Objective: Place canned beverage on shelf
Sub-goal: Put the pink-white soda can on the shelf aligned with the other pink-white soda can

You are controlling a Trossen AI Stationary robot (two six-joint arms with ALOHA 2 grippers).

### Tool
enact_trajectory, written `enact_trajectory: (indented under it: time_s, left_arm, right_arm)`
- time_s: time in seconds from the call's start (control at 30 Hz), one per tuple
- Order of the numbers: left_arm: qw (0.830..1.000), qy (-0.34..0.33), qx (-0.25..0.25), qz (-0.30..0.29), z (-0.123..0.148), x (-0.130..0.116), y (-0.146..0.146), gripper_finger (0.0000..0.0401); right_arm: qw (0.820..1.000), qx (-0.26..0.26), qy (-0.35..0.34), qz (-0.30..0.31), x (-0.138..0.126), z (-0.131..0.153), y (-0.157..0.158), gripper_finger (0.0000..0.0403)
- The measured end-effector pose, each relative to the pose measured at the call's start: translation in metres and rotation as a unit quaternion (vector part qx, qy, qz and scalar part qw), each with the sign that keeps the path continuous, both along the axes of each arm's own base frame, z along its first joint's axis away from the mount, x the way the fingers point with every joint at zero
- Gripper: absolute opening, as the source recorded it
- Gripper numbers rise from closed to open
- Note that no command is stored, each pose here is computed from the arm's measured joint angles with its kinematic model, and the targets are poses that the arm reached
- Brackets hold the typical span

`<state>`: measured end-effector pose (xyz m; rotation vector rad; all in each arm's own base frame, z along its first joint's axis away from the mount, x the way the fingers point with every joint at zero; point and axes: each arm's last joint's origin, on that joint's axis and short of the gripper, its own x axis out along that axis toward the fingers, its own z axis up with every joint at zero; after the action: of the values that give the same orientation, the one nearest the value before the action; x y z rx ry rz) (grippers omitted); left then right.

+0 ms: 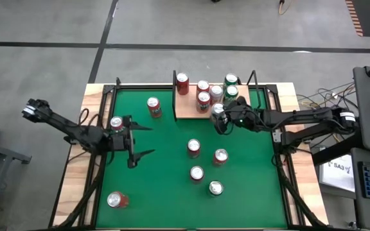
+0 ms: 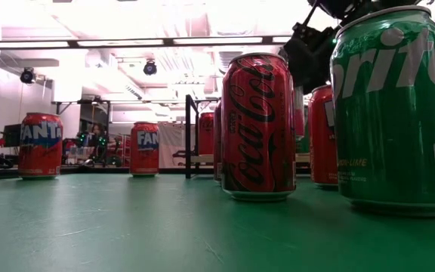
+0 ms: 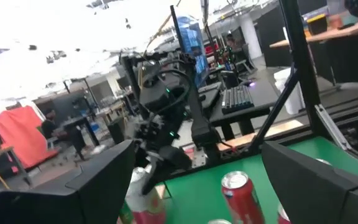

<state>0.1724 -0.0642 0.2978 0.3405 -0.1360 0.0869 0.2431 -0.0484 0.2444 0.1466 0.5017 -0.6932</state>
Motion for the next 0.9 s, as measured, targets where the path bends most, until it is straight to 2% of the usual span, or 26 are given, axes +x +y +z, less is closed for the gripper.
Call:
enact_trajectory:
  time_s: [0.17,0.53,0.7,0.9]
  left_arm:
    - [1.0,0.015,-0.025,-0.004,-0.005,0.007,-0.003,0.0334]
    - [0.997,0.07,-0.044,-0.001,-0.026,0.025,-0.01,0.0334]
    - [0.996,0.065,-0.063,0.015,-0.024,0.023,-0.006,0.0334]
    - [0.995,0.079,-0.06,0.015,-0.026,0.022,-0.006,0.0334]
  right_arm:
    - [1.0,-0.003,0.001,-0.01,-0.001,0.0,-0.006,0.0279]
    - [1.0,-0.001,0.0,-0.014,-0.002,0.0,-0.007,0.028]
    - [1.0,0.008,-0.006,-0.025,-0.002,-0.002,-0.008,0.028]
    - [0.999,0.011,-0.007,-0.037,-0.004,-0.005,-0.012,0.0281]
